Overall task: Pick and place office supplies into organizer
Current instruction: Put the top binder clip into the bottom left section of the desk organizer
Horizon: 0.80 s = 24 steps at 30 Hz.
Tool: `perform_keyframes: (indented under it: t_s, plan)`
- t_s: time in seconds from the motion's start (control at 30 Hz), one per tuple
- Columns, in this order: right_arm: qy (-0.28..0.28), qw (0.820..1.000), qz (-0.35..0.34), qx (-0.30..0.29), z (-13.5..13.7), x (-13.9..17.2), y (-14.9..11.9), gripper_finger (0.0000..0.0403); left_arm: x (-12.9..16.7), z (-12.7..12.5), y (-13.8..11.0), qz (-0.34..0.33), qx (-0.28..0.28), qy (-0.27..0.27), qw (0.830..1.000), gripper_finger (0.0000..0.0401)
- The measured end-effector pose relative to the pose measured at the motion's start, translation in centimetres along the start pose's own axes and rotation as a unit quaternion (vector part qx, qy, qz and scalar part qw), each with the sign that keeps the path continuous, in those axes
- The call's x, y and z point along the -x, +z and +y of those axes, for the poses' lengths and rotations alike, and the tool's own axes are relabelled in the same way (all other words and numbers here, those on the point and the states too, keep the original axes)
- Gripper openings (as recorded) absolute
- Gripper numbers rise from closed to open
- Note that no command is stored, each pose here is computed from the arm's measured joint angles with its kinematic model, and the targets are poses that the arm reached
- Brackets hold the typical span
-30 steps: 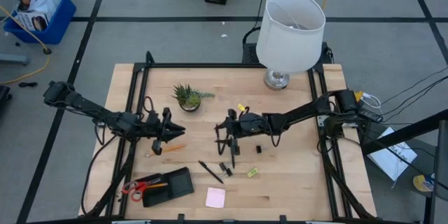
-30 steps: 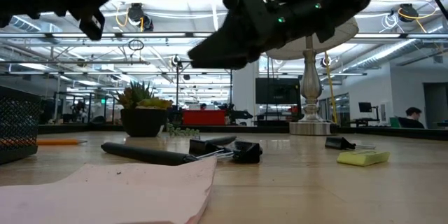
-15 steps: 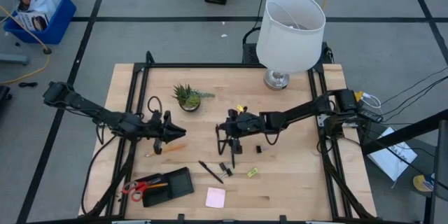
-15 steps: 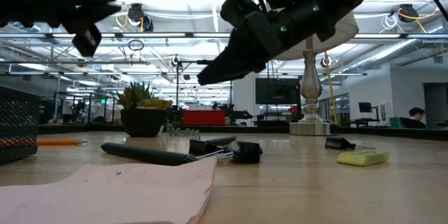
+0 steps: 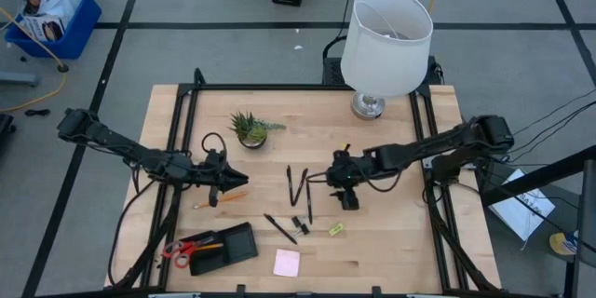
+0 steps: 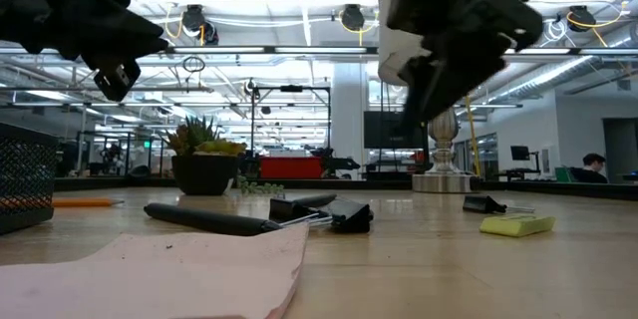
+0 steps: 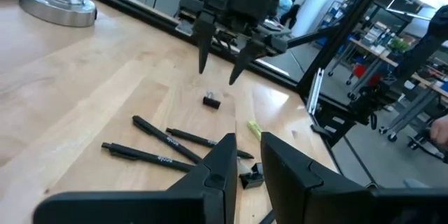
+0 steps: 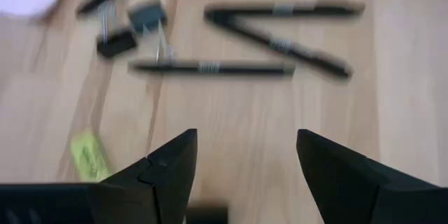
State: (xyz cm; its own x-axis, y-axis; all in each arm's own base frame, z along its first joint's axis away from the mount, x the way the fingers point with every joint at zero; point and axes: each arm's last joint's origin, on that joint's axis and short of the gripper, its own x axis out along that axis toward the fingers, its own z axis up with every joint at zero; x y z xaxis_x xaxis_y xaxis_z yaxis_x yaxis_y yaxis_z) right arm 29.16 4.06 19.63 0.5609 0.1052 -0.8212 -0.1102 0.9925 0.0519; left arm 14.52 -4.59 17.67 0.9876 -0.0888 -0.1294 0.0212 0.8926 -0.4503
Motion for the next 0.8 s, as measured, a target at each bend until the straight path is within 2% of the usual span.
perform_keyframes:
  t_s: [0.27,0.4,0.8]
  plan:
    - [0.011,0.999,0.011,-0.030,1.0,-1.3,-3.1,0.0229,0.0,-0.1,0.1,-0.006,0.000,-0.003,1.000,0.0069]
    - [0.017,1.000,0.017,-0.014,1.5,-2.0,-4.7,0.0222,0.0,-0.1,0.2,-0.012,-0.012,-0.006,1.000,0.0069]
    - [0.022,1.000,-0.006,-0.022,1.6,-3.1,-7.3,0.0219,0.0,-0.3,0.6,-0.031,-0.020,-0.015,0.999,0.0069]
